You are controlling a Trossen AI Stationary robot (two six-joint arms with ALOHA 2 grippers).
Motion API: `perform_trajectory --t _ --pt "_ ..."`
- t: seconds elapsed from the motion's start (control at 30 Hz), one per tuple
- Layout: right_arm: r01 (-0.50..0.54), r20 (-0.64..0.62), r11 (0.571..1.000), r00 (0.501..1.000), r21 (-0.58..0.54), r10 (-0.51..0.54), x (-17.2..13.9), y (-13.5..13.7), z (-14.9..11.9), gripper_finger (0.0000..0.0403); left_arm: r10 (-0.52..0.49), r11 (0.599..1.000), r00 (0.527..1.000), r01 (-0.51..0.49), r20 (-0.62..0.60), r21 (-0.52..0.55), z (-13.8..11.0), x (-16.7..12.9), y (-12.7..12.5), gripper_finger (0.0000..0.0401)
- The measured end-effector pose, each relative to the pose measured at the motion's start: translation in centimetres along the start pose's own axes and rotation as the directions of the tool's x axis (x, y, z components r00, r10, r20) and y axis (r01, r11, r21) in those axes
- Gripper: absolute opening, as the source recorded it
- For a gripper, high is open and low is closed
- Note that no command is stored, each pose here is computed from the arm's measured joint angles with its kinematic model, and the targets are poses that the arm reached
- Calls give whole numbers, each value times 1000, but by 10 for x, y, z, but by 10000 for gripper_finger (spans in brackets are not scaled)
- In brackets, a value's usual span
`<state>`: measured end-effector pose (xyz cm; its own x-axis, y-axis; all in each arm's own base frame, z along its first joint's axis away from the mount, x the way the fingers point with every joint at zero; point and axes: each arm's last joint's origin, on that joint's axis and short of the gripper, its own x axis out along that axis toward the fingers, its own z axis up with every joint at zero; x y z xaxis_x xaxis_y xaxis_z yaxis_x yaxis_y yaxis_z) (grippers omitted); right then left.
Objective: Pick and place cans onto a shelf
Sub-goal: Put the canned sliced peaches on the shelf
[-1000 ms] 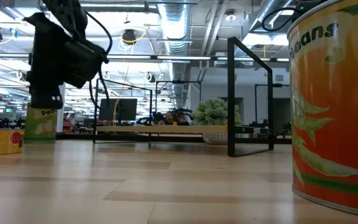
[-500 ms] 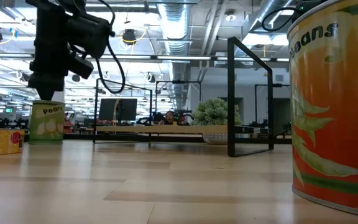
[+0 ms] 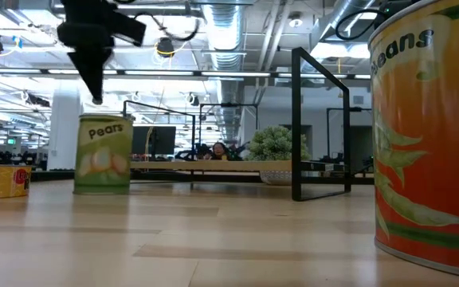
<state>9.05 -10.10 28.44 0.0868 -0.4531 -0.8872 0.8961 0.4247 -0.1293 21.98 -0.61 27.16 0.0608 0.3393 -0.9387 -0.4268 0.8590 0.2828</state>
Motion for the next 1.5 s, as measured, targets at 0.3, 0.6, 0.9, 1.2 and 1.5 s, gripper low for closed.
perform_trajectory --t 0.3,0.6,0.9,1.2,1.5 --pt "2 -27 999 1000 -47 -3 0 -1 -3 67 -47 995 975 27 -216 -94 -31 -8 -12 0" --pt "27 -91 998 996 54 -22 8 -1 -11 67 -121 983 987 104 -110 -153 -52 5 -29 0" --pt "87 -92 988 993 129 -76 59 14 1 67 -110 954 988 136 110 -268 -64 -11 -4 0" --pt "123 -176 989 979 84 -107 94 23 15 67 -91 931 970 164 228 -327 -71 -22 11 0" --pt "110 -243 990 966 91 -85 111 26 17 89 -87 943 969 155 231 -294 -72 -23 11 0"
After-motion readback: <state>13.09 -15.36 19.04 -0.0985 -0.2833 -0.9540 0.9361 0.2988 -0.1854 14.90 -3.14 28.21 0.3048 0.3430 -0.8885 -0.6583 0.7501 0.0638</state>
